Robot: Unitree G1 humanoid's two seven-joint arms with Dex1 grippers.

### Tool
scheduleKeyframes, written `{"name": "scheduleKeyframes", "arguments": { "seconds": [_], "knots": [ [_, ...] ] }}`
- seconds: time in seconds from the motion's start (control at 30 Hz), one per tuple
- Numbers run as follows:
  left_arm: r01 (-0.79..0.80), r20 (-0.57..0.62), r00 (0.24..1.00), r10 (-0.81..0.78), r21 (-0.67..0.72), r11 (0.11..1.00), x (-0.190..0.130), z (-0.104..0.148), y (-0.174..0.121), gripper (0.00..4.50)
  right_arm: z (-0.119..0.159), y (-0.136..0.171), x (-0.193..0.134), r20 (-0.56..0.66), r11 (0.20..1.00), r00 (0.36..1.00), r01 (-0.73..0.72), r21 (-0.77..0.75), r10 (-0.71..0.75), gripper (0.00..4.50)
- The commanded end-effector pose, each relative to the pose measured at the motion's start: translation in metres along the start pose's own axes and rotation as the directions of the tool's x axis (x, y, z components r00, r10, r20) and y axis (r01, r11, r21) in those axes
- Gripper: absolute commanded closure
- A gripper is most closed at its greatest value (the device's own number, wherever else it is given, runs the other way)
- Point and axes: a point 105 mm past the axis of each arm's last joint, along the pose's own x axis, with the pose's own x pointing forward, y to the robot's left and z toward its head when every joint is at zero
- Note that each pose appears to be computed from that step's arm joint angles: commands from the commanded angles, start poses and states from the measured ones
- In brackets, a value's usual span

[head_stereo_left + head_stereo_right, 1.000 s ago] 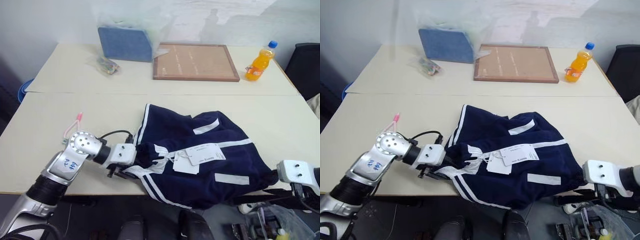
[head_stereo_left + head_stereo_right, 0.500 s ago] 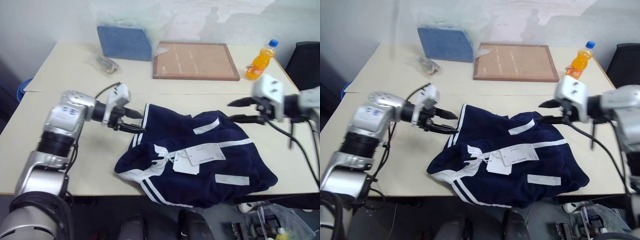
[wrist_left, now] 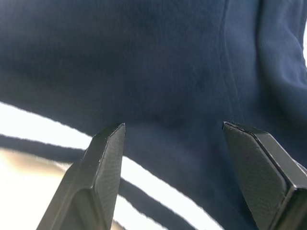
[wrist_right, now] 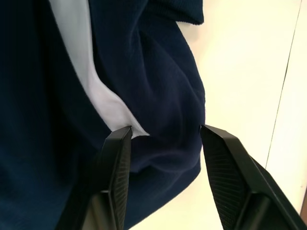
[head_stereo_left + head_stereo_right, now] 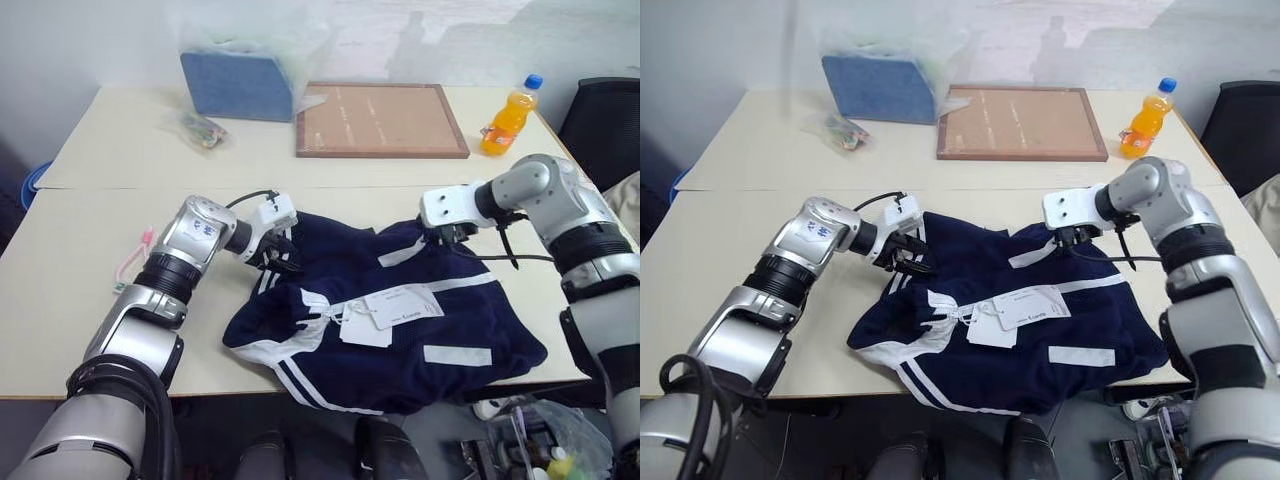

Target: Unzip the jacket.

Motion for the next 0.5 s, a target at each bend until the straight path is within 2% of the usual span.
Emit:
{"name": "scheduleKeyframes", "arguments": {
  "seconds": [0.03,0.17,0.3,0.5],
  "knots": [
    [-0.020,-0.006,1.000,0.020,0.005,1.000,0.002,-0.002,0.002,2.04,0.000,-0.008,0.000,-0.009,0.999,0.999,0.046,-0.024,-0.046,3.15],
    [-0.040,-0.011,0.999,0.040,0.034,0.999,0.001,-0.003,0.004,3.31,-0.002,-0.009,0.001,-0.010,0.998,0.998,0.055,-0.013,-0.055,4.50],
    [-0.052,0.004,0.999,0.052,0.041,0.998,0.001,0.001,0.007,4.47,-0.005,-0.011,0.001,-0.013,0.997,0.997,0.080,0.009,-0.080,4.50],
    [-0.101,0.018,0.995,0.099,0.106,0.989,0.003,0.016,0.019,4.47,-0.017,-0.019,-0.001,-0.069,0.981,0.982,0.178,0.075,-0.173,4.50]
  ]
}}
